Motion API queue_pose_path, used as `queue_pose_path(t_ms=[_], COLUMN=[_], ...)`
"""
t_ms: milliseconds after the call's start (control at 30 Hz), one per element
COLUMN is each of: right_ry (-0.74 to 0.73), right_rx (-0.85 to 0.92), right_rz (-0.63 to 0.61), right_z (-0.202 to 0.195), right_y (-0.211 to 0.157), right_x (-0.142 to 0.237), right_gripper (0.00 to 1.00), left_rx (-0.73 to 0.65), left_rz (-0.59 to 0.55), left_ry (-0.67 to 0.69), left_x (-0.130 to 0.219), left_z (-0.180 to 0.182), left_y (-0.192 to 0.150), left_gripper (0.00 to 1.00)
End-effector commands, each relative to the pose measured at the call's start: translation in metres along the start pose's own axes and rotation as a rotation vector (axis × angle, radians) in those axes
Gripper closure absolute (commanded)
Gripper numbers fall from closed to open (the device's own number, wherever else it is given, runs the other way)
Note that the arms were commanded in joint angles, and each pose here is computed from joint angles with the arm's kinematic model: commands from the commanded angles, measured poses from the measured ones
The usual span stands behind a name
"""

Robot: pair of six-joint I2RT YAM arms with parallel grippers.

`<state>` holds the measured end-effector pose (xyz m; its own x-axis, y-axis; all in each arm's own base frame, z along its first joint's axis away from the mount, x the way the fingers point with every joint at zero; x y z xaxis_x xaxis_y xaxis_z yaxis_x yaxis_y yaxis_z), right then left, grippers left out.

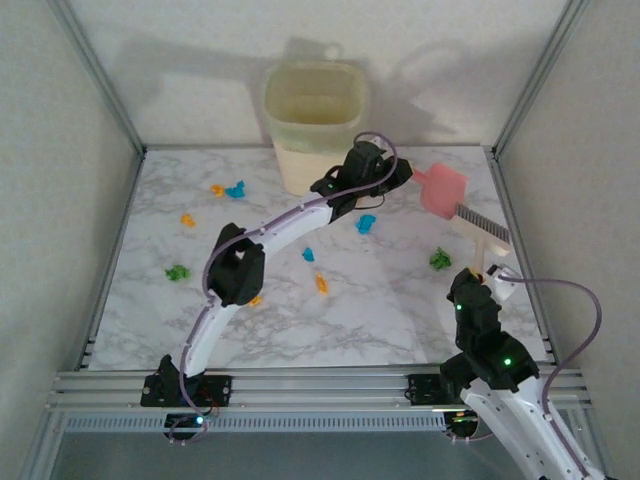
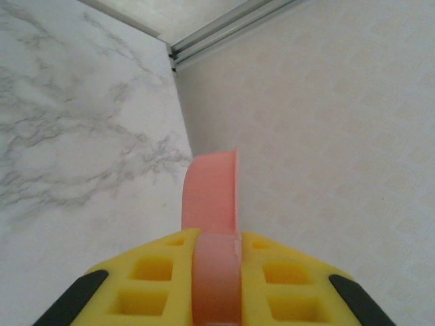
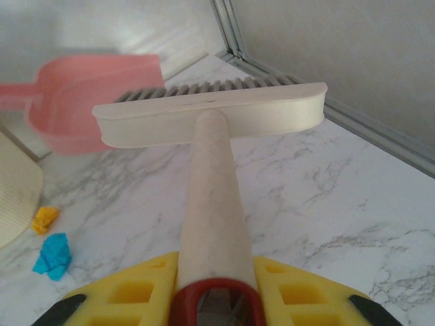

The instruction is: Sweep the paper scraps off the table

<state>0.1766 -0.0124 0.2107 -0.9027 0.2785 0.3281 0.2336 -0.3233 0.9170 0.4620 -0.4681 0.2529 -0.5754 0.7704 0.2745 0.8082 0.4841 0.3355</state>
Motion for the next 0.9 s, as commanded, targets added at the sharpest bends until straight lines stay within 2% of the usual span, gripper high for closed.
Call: queue_pose_path(t_ms=[0, 233, 433, 633, 733, 867], right_ry=[0.05, 0.149, 0.151, 0.143, 0.133, 0.13], right_rx=[-0.032, -0.04, -0.017, 0.027, 0.042, 0.063], right_rz=[-0.053, -0.075, -0.046, 0.011, 0.033, 0.057], right_z=[0.0, 0.01, 0.017, 0.026, 0.029, 0.033], right_y=[0.009, 0.012, 0.008, -0.001, -0.003, -0.007], right_x=[0.007, 0.011, 0.006, -0.004, -0.007, -0.011], right_gripper=[1.0, 1.0, 1.0, 1.0, 1.0, 1.0], left_rx=[-0.027, 0.007, 0.052, 0.153, 0.186, 0.253], left_rz=[-0.095, -0.172, -0.214, -0.197, -0.146, -0.175], left_ry=[-0.001, 0.034, 0.057, 0.047, 0.062, 0.072], left_x=[0.036, 0.101, 0.165, 0.218, 0.228, 0.244], left_z=[-0.018, -0.008, 0.009, 0.049, 0.069, 0.097], left_y=[0.011, 0.014, 0.005, -0.033, -0.064, -0.093], left_gripper=[1.0, 1.0, 1.0, 1.0, 1.0, 1.0])
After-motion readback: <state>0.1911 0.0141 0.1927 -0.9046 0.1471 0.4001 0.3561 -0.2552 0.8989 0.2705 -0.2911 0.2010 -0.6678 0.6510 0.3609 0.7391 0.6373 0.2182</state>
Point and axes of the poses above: each hand's point on the last joint's axis, 136 mm out from that joint toward the fingers, its own x axis back along the fingers, its own z axis along the line the jaws close on, y = z × x, the point moved 3 cm from there along x, back along the fingers, and after that the axes turned 8 degrees about x, right-handed, at the moved point
